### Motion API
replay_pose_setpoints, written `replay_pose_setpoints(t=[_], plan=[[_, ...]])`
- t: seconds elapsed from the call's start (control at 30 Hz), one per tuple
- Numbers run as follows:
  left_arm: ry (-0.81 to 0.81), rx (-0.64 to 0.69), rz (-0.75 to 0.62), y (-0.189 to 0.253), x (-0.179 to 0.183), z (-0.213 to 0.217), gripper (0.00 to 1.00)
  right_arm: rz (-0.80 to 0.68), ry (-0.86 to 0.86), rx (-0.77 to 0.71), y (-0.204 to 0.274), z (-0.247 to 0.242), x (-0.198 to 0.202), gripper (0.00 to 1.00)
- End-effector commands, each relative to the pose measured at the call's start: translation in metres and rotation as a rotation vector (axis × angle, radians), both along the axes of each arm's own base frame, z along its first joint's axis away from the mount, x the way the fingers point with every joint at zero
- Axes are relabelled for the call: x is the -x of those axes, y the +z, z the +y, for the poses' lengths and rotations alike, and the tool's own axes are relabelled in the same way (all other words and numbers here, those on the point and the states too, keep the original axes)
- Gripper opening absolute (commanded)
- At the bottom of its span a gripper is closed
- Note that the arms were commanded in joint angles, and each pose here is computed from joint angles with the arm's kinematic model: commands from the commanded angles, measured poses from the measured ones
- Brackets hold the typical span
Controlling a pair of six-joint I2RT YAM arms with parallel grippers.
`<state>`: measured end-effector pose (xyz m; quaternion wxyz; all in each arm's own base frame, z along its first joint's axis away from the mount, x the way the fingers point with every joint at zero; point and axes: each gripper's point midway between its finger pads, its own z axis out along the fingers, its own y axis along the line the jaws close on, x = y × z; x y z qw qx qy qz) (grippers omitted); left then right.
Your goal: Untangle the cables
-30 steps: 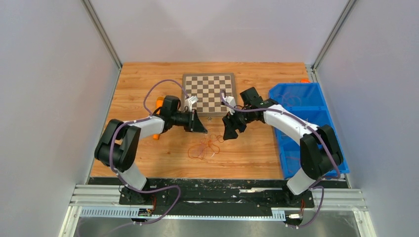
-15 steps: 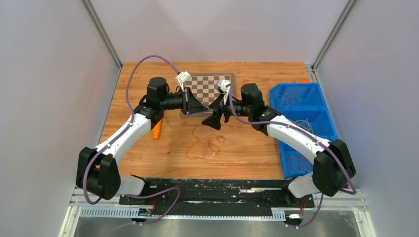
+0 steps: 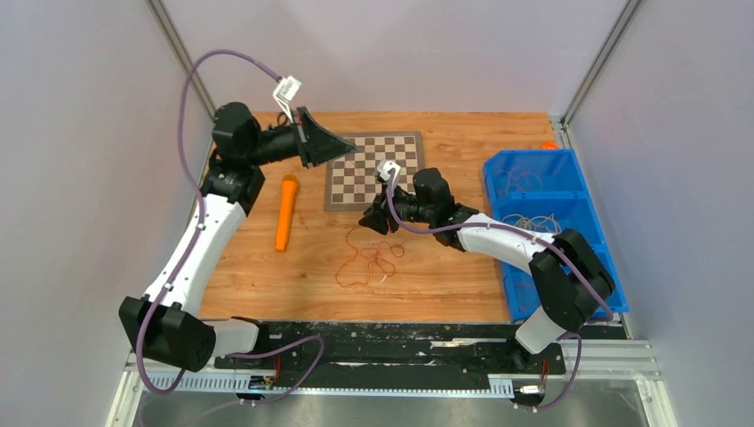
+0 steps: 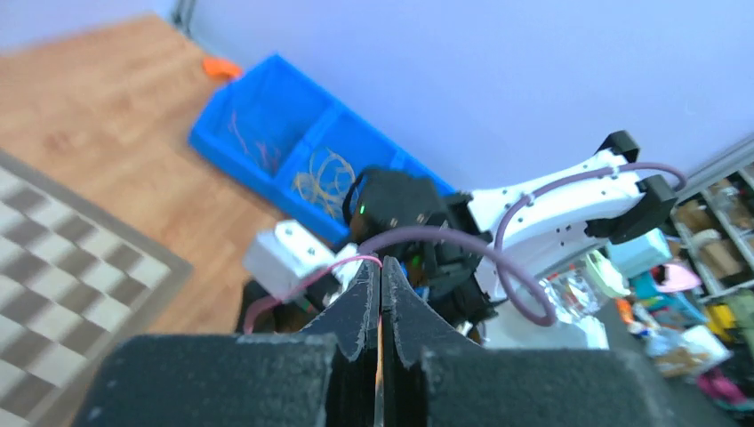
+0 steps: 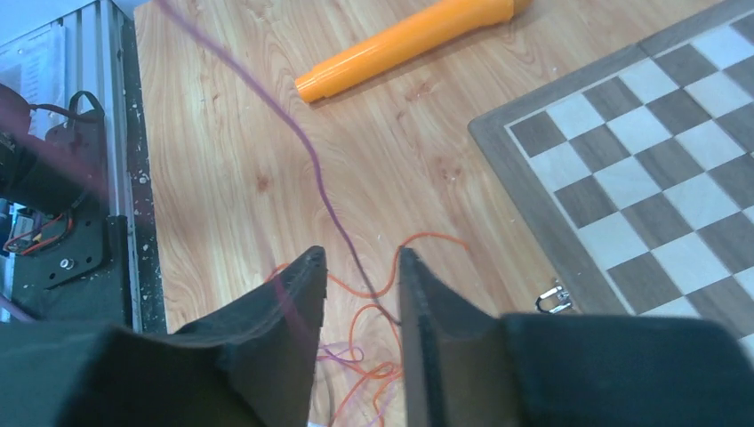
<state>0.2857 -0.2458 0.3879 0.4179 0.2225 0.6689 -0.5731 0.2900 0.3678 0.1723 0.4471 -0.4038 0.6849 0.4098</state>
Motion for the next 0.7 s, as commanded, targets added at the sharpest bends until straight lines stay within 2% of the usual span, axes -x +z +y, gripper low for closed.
replay_pose_setpoints(t=[0.0,0.1,0.27,0.53,0.67], plan=[[-0.044,0.068,-0.202,0.071,0.016,0.018,0.0,-0.018,0.011,-0.02,0.0,0.003,0.001,0.3],[-0.051,0.094,-0.281,0.11,0.016,0.026,0.0,-0.023,0.025,0.016,-0.018,-0.001,0.003,0.27],[-0.066,0.142,-0.343,0.15,0.025,0.031,0.0,0.008,0.028,0.062,-0.044,-0.008,0.01,0.28],[-0.048,0.177,-0.544,0.223,0.049,0.037,0.0,0.016,0.024,0.117,-0.069,-0.014,0.011,0.28],[-0.038,0.178,-0.612,0.242,0.056,0.039,0.0,0.027,0.033,0.133,-0.068,-0.015,0.013,0.29]])
